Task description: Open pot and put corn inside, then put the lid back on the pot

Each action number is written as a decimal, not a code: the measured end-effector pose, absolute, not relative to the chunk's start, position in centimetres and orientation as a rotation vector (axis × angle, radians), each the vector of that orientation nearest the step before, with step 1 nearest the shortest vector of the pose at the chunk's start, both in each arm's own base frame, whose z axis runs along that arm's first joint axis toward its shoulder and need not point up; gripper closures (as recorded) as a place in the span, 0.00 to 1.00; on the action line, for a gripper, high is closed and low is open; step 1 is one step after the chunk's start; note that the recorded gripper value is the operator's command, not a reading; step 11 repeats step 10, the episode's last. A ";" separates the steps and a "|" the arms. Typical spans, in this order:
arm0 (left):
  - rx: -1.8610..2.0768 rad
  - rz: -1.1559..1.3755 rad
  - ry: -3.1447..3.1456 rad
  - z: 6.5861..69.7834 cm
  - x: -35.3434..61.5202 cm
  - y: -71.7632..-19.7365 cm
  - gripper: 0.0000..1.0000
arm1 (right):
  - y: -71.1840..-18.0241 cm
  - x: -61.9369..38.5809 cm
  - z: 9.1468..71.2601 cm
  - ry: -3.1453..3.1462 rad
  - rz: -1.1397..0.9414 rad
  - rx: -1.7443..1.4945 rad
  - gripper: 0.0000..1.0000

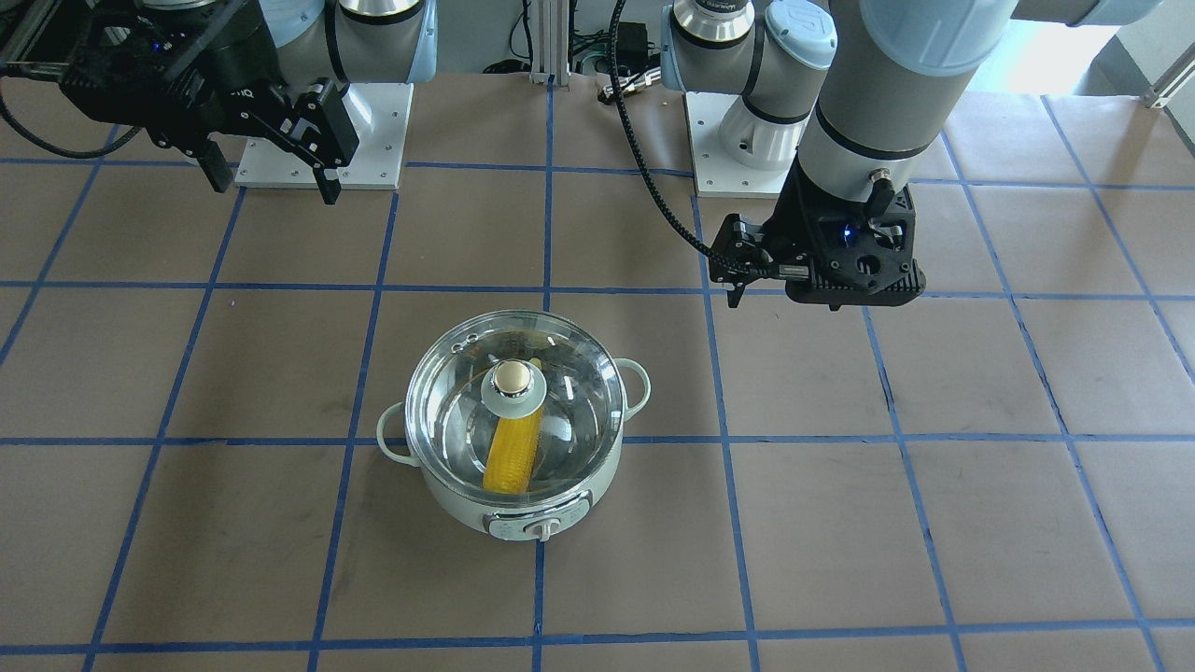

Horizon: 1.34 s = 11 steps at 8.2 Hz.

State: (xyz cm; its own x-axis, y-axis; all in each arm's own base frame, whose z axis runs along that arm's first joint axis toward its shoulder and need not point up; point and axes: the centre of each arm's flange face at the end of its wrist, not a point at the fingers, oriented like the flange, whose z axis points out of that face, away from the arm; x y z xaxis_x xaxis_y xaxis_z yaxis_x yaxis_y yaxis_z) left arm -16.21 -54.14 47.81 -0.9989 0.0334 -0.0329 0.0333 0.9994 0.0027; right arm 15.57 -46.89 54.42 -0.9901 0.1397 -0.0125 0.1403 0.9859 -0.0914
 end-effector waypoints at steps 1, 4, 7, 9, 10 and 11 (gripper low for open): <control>0.052 0.001 3.108 47.9 -16.2 -54.1 0.00 | -46.9 15.5 54.4 3.124 -0.146 0.223 0.00; 0.052 -0.011 3.109 48.3 -16.2 -53.8 0.00 | -47.0 15.4 54.4 3.125 -0.144 0.226 0.00; 0.057 -0.028 3.109 48.9 -15.9 -53.6 0.00 | -47.0 15.4 54.3 3.126 -0.140 0.227 0.00; 0.058 -0.029 3.107 49.0 -15.8 -53.6 0.00 | -47.0 15.4 54.3 3.126 -0.139 0.227 0.00; 0.058 -0.029 3.107 49.0 -15.7 -53.6 0.00 | -47.0 15.4 54.3 3.126 -0.139 0.227 0.00; 0.058 -0.029 3.107 49.0 -15.7 -53.6 0.00 | -47.0 15.4 54.3 3.126 -0.139 0.227 0.00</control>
